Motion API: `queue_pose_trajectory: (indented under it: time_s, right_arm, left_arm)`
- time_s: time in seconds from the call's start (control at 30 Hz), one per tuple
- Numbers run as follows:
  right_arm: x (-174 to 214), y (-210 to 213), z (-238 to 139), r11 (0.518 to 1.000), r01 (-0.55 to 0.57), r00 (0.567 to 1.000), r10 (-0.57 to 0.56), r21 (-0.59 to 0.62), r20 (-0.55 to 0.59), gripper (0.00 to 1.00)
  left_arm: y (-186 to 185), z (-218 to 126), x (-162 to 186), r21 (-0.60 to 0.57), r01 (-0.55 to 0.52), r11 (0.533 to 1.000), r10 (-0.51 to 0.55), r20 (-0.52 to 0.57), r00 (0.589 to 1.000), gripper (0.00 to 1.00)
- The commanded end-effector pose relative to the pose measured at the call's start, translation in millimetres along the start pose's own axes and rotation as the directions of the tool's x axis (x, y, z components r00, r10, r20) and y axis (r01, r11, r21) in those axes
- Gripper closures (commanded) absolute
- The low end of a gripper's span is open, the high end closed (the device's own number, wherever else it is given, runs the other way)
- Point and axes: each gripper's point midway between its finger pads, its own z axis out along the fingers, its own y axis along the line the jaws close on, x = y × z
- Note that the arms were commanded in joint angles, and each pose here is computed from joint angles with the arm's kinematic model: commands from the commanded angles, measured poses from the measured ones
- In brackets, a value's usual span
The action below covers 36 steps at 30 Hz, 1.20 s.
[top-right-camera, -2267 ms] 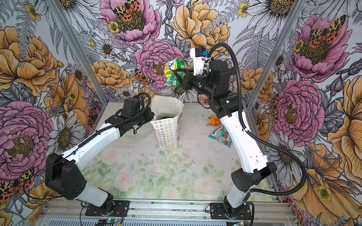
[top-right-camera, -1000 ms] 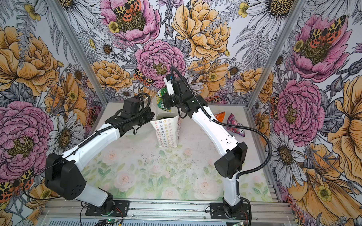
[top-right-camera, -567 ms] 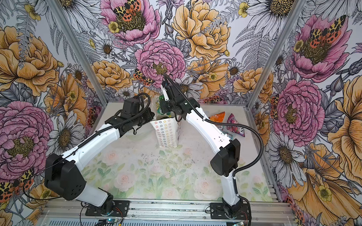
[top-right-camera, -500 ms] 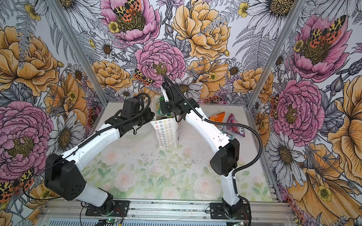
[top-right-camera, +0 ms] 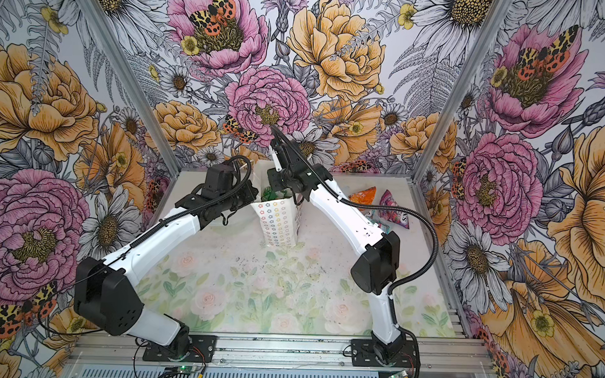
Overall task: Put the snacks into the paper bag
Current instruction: 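Lower the green packet into the bag and open the right gripper, then move the right gripper to the teal FOX'S mint packet and lower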
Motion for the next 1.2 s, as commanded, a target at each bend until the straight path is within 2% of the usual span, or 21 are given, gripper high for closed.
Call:
queue_pose_trajectory:
  time_s: [0.0,0.37,0.7,0.9,1.17]
  right_arm:
    - [-21,7,-15,1.0,0.004,0.998,-0.002,-0.019,0.069,0.55]
    - [-31,9,-42,0.999,0.017,0.994,-0.014,-0.029,0.11,0.52]
    - [-46,6,-90,1.0,0.014,0.984,-0.01,-0.025,0.18,0.47]
    - [-41,-12,-124,0.998,0.017,0.977,-0.03,0.066,0.21,0.42]
    - [-8,-52,-152,0.971,-0.027,0.982,-0.019,0.239,0.189,0.34]
  left_arm:
    - [-10,-12,-14,0.045,0.003,0.999,-0.005,0.05,0.999,1.0]
    - [-8,-12,-14,0.043,0.003,0.999,-0.005,0.048,0.999,1.0]
    - [-6,-15,-15,0.044,0.004,0.999,-0.007,0.054,0.998,1.0]
    - [-6,-16,-15,0.044,0.006,0.999,-0.008,0.053,0.999,1.0]
    - [-4,-15,-15,0.044,0.009,0.999,-0.011,0.051,0.999,1.0]
